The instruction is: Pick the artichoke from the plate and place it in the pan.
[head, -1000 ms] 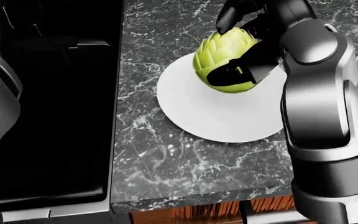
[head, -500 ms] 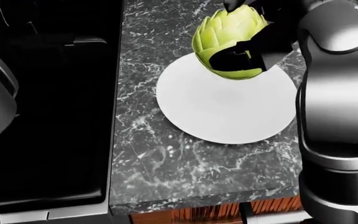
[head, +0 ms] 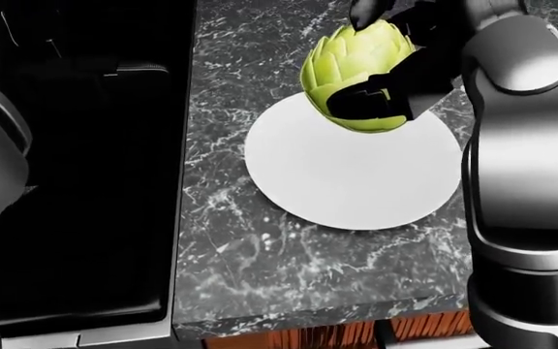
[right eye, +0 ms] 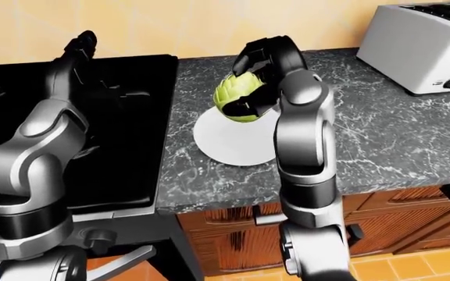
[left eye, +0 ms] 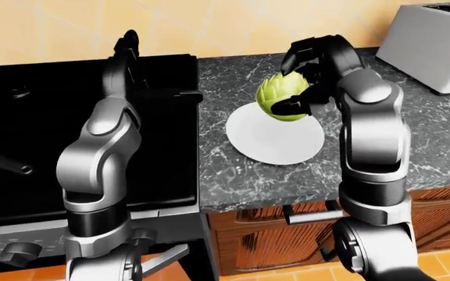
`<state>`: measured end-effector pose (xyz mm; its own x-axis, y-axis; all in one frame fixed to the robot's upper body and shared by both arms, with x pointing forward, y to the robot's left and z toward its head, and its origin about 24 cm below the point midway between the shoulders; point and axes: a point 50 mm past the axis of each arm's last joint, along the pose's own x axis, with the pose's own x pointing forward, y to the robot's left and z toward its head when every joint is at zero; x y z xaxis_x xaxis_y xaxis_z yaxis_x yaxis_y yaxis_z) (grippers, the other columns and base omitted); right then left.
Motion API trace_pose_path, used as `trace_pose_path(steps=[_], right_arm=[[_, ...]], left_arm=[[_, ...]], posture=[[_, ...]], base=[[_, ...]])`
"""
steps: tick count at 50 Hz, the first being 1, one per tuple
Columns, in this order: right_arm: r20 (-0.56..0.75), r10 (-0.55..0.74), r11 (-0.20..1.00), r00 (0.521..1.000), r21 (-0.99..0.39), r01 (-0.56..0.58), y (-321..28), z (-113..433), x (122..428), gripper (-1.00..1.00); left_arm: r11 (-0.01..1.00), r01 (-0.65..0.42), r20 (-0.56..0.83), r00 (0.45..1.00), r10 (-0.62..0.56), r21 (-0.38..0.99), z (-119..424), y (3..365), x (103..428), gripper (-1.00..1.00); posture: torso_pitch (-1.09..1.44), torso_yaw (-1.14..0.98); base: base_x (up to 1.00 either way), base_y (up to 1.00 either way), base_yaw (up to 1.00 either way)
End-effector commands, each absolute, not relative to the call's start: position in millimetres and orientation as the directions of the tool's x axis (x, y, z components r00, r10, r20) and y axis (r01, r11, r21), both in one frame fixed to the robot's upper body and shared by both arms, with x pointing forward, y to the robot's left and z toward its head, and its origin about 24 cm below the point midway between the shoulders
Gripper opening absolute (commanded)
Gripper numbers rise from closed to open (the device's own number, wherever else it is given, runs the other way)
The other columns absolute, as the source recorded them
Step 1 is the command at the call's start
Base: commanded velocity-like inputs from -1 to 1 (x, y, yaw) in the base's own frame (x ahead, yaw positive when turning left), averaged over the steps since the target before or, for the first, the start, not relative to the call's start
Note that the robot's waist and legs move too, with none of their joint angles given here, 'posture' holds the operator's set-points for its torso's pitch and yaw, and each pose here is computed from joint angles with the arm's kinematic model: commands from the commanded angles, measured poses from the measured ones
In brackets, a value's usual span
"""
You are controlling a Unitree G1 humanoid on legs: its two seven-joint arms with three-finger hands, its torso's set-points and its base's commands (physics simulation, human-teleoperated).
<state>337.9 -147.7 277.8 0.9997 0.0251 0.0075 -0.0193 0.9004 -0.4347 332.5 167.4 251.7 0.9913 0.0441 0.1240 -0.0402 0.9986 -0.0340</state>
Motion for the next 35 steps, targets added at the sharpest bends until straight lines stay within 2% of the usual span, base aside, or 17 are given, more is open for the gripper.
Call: trace_pose_path(steps=[1, 35], right_arm=[[0.136, 0.026, 0.896, 0.99, -0.443, 0.038, -147.6, 302.5, 330.0, -1.0], [0.131, 0.027, 0.896, 0.991, -0.442, 0.034, -148.0, 300.5, 330.5, -1.0]], left_arm=[[0.999, -0.033, 0.23, 0.972, 0.04, -0.037, 273.4, 166.2, 326.3, 1.0], [0.999, -0.032, 0.229, 0.973, 0.039, -0.036, 273.3, 165.9, 326.6, 1.0]], posture=[[0.0, 0.0], [0.0, 0.0]], base=[[-0.12, 0.0, 0.0], [-0.09, 0.0, 0.0]])
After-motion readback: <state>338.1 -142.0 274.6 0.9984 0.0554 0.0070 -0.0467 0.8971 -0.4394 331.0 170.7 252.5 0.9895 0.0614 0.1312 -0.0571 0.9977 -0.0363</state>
